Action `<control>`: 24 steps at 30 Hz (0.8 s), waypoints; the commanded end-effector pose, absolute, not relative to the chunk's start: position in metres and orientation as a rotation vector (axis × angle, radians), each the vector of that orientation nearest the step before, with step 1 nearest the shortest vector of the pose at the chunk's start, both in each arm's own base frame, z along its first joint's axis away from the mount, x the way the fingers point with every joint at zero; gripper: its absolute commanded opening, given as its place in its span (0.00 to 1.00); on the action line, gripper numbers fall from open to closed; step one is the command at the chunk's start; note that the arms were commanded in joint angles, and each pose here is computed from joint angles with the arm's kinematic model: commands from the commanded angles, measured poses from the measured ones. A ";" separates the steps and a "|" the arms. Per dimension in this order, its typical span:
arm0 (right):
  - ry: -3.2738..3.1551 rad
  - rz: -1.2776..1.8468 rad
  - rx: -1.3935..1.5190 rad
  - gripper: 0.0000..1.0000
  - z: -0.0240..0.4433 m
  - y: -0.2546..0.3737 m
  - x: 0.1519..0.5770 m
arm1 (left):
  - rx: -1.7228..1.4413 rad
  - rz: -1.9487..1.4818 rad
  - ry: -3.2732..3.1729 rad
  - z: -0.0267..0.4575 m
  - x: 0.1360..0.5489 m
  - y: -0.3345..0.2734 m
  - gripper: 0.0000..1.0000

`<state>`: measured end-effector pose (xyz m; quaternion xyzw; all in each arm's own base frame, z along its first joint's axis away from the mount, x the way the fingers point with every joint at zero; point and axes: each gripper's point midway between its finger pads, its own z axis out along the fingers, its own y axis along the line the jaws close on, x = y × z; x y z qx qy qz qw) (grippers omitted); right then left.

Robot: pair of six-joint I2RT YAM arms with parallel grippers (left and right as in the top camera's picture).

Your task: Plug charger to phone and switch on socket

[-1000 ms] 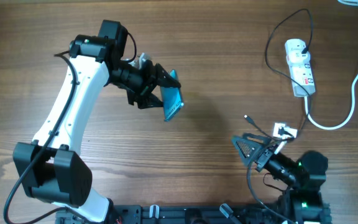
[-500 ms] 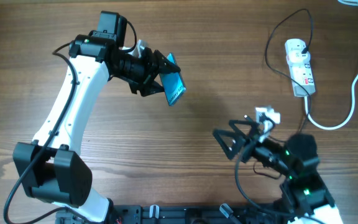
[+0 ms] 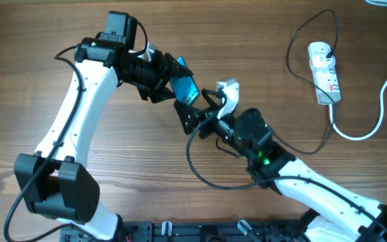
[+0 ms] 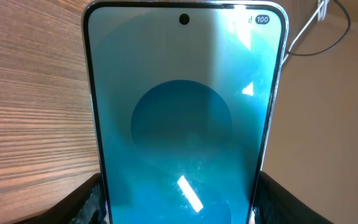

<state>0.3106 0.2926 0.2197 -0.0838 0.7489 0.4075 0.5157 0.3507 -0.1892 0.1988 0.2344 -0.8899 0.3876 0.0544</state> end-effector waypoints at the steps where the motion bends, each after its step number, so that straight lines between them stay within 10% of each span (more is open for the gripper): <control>1: 1.774 0.994 -0.157 0.87 0.235 0.306 0.329 | 0.701 1.214 -2.707 0.209 0.353 -0.191 0.47; 9: 1.815 1.039 -0.089 0.49 0.222 0.311 0.335 | 0.702 1.211 -2.709 0.209 0.353 -0.191 0.47; 24: 1.905 1.133 0.006 0.25 0.209 0.314 0.329 | 0.702 1.211 -2.709 0.209 0.353 -0.191 0.47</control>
